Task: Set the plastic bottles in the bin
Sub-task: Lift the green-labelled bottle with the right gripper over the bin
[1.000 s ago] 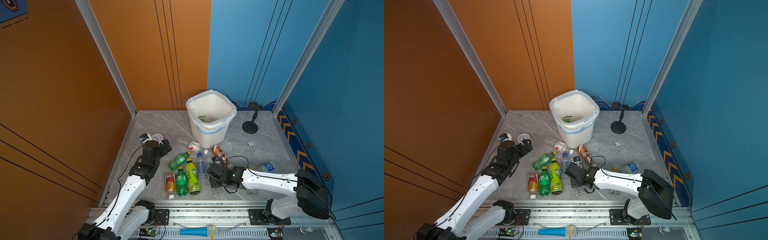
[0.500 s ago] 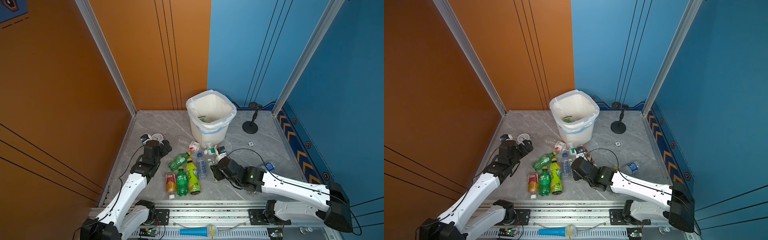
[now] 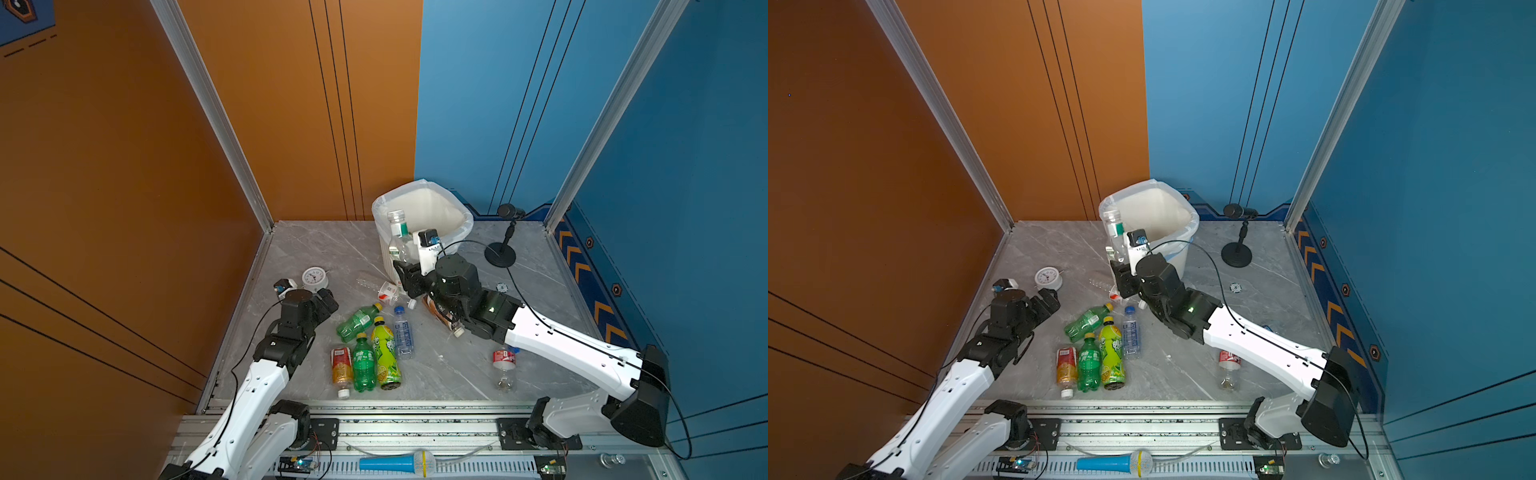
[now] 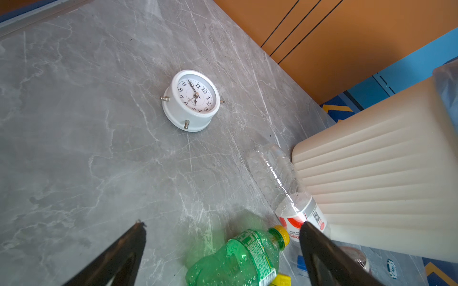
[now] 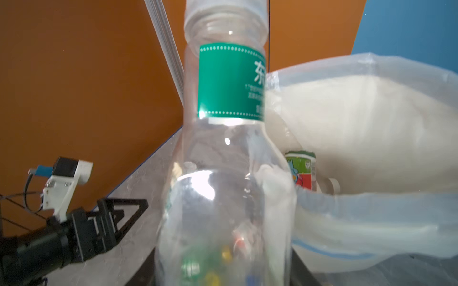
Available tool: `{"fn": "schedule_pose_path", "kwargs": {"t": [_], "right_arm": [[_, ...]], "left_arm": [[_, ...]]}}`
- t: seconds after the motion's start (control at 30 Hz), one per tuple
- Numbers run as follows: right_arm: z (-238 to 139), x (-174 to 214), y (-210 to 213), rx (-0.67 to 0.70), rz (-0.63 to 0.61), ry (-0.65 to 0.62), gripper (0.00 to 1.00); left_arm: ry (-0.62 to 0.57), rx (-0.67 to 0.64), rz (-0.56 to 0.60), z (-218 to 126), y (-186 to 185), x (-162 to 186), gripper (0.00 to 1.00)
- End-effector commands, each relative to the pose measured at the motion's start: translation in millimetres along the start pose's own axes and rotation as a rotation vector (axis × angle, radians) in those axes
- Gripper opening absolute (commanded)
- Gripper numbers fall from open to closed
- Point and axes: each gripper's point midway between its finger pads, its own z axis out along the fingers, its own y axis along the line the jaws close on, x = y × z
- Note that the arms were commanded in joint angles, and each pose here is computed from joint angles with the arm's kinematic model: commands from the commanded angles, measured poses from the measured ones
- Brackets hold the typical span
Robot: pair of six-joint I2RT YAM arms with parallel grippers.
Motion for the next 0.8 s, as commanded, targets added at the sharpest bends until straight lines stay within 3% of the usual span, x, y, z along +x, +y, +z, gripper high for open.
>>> {"fn": "schedule_pose_path", "kwargs": {"t": [0.0, 0.2, 0.4, 0.7, 0.77], "right_arm": [[7, -59, -5, -0.026, -0.028, -0.142, 0.51], [37, -104, -46, 0.026, -0.001, -0.214, 0.51], [70, -121, -77, 0.061, 0.008, -0.237, 0.53], [117, -83, -100, 0.077, 0.001, -0.105, 0.53], [122, -72, -105, 0.083, 0.004, -0.074, 0.60]], "left_arm": [[0.020, -0.045, -0.016, -4, 18, 9, 0.98], [0.028, -0.046, -0.031, -8, 24, 13, 0.98], [0.031, -0.056, -0.033, -11, 27, 13, 0.98], [0.034, -0.056, -0.041, -12, 28, 13, 0.98], [0.038, -0.056, -0.045, -11, 29, 14, 0.98]]}}
